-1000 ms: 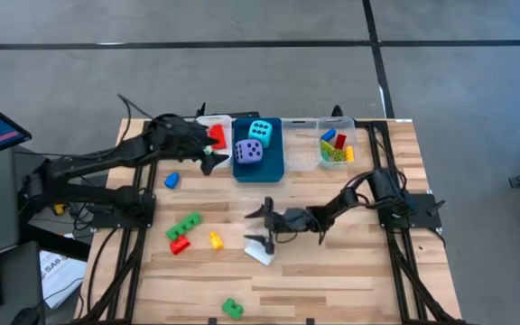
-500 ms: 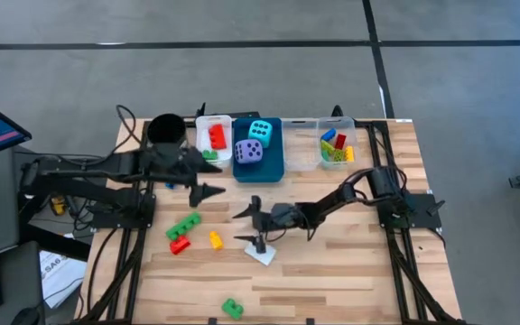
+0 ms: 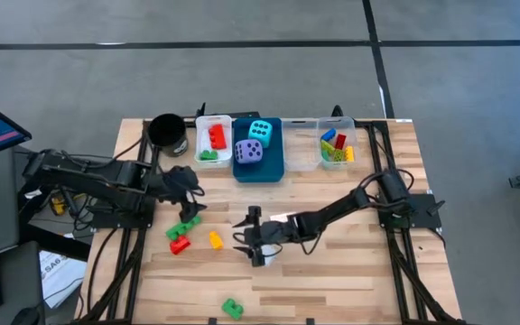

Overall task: Pick & Place Toys
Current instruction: Put the top large green game piece into the white bin

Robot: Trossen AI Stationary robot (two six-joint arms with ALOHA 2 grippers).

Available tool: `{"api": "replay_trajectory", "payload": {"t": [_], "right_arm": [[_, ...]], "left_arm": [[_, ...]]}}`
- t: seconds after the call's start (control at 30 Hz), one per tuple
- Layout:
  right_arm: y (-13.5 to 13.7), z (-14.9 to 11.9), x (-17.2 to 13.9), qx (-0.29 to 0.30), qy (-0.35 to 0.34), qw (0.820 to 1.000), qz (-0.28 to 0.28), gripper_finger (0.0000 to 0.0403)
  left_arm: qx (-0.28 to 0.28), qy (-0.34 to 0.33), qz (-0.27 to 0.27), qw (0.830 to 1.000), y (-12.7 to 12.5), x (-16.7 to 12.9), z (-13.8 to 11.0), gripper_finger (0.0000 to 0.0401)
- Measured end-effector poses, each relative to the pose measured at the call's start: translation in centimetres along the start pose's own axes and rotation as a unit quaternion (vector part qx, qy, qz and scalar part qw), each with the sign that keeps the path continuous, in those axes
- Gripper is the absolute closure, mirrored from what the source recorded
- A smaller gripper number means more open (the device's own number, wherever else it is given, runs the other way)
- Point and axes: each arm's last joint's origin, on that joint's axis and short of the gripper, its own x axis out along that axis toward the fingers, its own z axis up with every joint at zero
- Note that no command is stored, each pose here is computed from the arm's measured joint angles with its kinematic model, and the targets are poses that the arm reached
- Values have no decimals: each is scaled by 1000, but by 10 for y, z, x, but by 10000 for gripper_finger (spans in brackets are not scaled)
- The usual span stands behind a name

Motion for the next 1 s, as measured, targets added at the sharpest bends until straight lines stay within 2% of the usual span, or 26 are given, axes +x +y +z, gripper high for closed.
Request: {"api": "replay_trajectory", "payload": {"t": [0.17,0.47,0.8,1.0], "right_arm": [[9,4,-4,-12,-11,1000,1,104],[-18,-2,6,-3,-5,1000,-30,104],[-44,-4,12,-4,-10,1000,-4,104],[-52,-5,13,1,-13,1000,1,104]], "left_arm": [[-25,47,25,998,3,-1,-11,49],[-58,72,36,995,1,0,-17,50],[-75,157,72,982,2,38,-50,50],[-88,165,63,980,3,57,-62,50]]}}
